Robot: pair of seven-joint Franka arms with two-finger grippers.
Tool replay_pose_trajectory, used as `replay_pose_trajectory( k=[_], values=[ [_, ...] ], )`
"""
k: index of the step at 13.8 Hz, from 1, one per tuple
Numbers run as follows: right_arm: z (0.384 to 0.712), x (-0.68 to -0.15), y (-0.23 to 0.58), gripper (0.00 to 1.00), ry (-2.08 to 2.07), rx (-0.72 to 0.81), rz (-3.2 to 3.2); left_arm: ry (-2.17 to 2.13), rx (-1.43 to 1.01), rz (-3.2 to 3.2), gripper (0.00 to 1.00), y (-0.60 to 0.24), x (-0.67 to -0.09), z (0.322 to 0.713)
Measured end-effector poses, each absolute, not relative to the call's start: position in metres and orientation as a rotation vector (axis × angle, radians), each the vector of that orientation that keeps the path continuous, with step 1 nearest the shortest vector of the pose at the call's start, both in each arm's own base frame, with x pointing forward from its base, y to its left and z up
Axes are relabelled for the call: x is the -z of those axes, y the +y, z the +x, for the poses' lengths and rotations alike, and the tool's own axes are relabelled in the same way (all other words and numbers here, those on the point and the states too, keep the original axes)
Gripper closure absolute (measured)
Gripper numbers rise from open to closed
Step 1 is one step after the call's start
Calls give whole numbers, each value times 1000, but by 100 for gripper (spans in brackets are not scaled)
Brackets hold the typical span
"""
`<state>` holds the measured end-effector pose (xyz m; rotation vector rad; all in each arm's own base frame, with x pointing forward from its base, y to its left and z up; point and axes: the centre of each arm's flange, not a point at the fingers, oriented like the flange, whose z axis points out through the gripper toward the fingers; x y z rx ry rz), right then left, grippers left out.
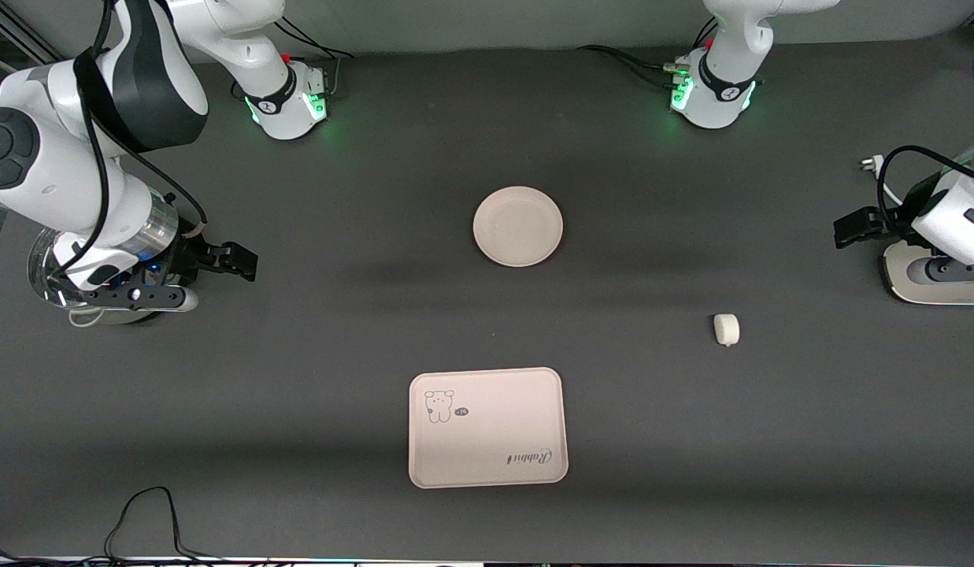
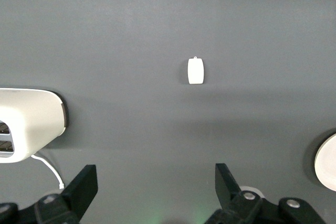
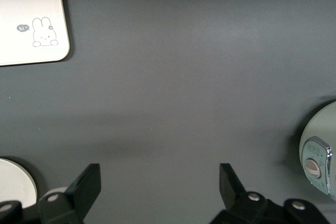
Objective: Place bun in plate and plate on tray
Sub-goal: 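Move the left gripper down over the white bun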
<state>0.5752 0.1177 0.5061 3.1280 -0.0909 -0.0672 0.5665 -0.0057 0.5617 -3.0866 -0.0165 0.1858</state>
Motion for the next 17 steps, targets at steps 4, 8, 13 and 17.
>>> replay_pose_trajectory(
  k=[4, 8, 13, 17],
  values=[
    [580, -470, 147, 0, -36, 61, 3158, -15, -185, -3087, 0, -6, -563, 567],
    [584, -415, 177, 0, -94, 25, 3289, -2, -188, -3089, 0, -11, -562, 568],
    [583, -385, 250, 0, -324, -13, 3583, 35, -286, -3080, 0, -86, -530, 572],
    [587, -341, 271, 0, -557, 1, 3737, 14, -293, -3085, 0, -94, -488, 588]
  ],
)
